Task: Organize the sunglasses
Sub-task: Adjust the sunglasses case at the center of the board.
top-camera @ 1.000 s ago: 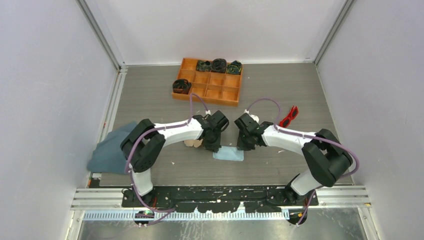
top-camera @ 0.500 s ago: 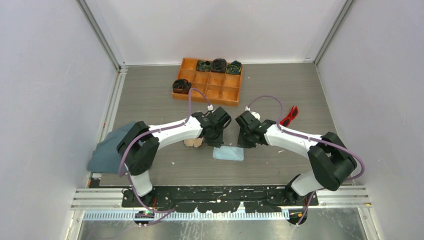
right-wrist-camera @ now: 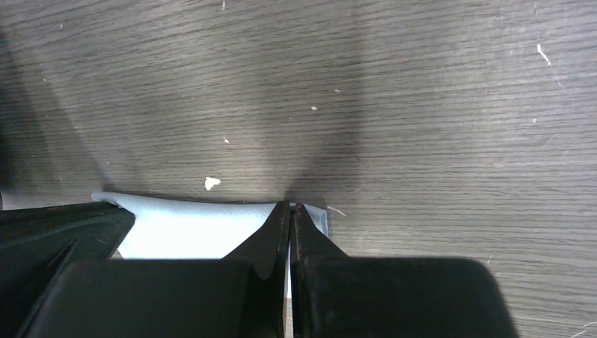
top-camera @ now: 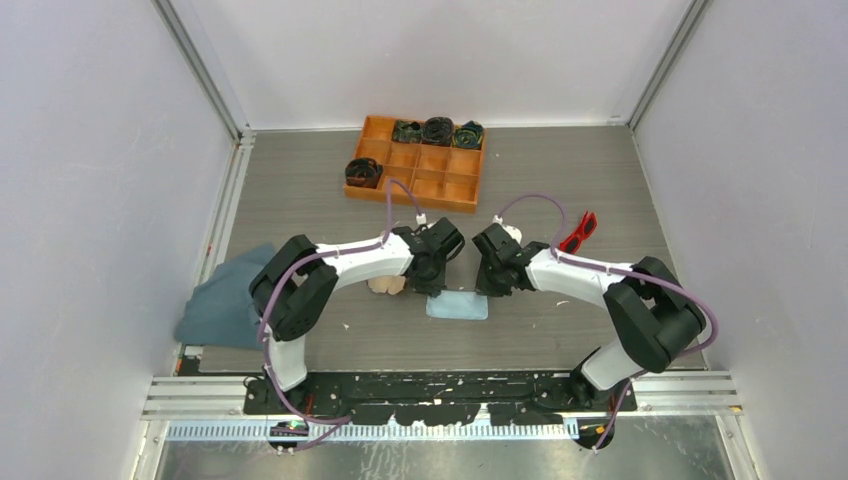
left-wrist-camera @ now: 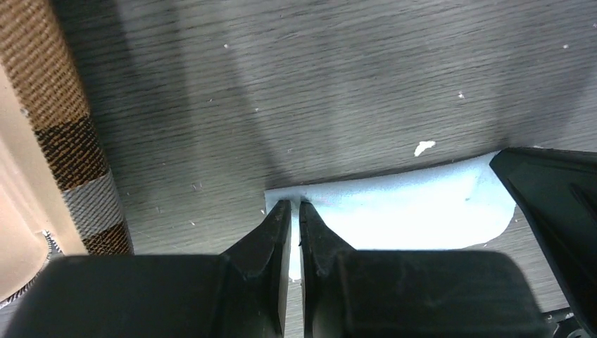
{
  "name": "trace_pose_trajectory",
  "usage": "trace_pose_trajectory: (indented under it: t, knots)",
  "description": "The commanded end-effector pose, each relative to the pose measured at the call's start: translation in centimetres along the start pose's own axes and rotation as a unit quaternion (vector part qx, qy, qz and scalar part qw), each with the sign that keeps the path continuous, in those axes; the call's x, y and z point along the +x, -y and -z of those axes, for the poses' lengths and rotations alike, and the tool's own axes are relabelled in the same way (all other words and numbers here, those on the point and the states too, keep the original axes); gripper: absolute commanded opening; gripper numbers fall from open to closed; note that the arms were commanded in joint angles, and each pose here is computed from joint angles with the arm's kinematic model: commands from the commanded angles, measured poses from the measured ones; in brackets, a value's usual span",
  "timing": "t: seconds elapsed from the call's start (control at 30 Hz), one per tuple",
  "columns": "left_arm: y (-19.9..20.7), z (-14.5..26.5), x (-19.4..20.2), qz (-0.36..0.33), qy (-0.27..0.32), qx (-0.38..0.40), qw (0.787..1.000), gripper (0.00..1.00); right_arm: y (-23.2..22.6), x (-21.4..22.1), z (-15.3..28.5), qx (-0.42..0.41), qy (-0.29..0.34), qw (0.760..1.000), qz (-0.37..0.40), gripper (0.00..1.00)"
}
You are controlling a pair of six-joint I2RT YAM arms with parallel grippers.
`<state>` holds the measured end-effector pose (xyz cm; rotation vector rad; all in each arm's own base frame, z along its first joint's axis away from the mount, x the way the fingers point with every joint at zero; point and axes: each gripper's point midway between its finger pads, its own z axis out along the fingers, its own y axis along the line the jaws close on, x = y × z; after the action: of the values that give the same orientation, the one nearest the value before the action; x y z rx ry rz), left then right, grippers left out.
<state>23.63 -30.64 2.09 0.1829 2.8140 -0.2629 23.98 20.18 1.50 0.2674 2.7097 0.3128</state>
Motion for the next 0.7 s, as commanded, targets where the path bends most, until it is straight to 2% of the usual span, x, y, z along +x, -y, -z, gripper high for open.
trace_pose_trajectory:
  t: [0.0,0.17,0.3,0.4,0.53,0.6,0.67]
  knots:
    - [-1.0,0.7,0.0,-0.002,0.0,-0.022,1.0,0.11,1.2,-0.1,0.7,0.019,0.009,1.0,0.003,0.0]
    - [0.4,7.0,-3.3,0.0,0.069,0.016,0.997,0.13,-0.4,-2.9,4.7,-0.017,0.061,0.998,-0.002,0.02]
    - [-1.1,11.0,-5.4,0.007,0.125,0.006,0.992,0.18,-0.7,-4.6,7.1,-0.026,0.097,0.995,-0.003,0.04]
    - [-4.2,11.3,-5.7,0.03,0.126,-0.026,0.991,0.21,-0.4,-4.8,7.5,-0.02,0.103,0.994,-0.001,0.05]
    - [-8.3,10.3,-5.5,0.097,0.097,-0.025,0.99,0.24,-0.1,-4.1,7.0,-0.017,0.091,0.996,-0.002,0.06]
    - [-9.8,10.0,-5.7,0.114,0.099,-0.019,0.988,0.33,0.0,-3.7,6.8,-0.02,0.086,0.996,-0.004,0.07]
    - [-11.7,9.3,-5.7,0.127,0.09,-0.038,0.987,0.36,0.0,-3.5,6.8,-0.022,0.084,0.996,-0.004,0.07]
